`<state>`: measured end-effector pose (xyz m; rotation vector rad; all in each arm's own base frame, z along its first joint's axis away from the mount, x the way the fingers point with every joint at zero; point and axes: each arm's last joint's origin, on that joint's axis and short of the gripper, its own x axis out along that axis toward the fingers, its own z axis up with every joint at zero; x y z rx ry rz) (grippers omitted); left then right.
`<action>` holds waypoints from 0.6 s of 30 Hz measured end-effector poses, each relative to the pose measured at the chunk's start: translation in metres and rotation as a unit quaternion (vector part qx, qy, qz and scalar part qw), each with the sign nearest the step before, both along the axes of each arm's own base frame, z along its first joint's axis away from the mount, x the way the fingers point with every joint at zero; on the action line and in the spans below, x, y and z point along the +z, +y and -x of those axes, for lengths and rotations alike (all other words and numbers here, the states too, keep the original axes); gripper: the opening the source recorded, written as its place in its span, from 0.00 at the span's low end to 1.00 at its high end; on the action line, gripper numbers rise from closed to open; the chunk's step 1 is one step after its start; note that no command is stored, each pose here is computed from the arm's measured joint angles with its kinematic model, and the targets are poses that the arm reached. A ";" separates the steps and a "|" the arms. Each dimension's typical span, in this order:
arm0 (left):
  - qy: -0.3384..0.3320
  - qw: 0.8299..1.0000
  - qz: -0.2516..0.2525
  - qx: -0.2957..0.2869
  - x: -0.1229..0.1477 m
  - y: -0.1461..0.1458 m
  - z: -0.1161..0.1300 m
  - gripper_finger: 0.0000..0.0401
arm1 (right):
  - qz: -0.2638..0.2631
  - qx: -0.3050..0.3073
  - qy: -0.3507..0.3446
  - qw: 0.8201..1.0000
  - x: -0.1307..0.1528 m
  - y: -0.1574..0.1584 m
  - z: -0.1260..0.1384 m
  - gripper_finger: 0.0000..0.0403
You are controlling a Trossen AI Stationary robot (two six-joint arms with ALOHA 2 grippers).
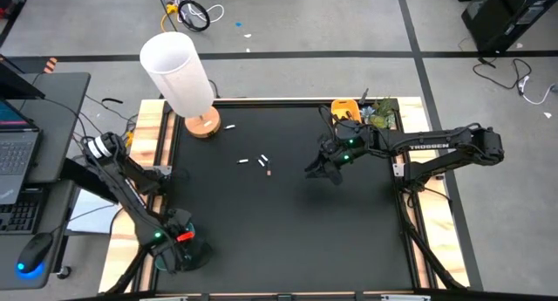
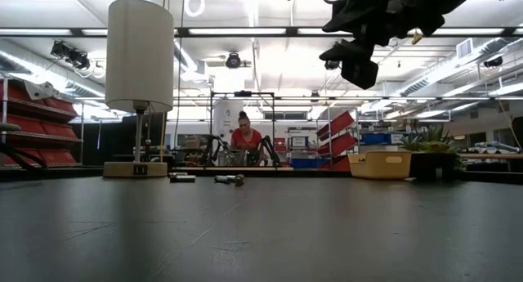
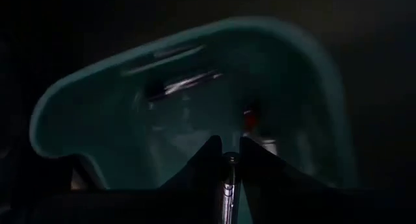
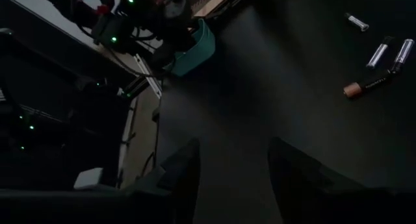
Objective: Sort batteries
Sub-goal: Put the silver battery into the blue bin
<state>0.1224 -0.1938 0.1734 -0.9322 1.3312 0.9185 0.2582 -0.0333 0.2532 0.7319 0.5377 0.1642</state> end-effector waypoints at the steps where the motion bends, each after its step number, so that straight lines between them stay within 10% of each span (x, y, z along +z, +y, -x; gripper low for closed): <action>1: 0.010 1.000 0.006 0.002 -0.003 0.001 0.001 0.15 | -0.002 -0.002 0.001 1.000 0.000 0.000 0.000 0.41; 18: 0.070 0.996 0.056 0.028 0.041 -0.015 -0.005 0.50 | 0.000 0.003 -0.022 1.000 0.003 -0.016 0.002 0.41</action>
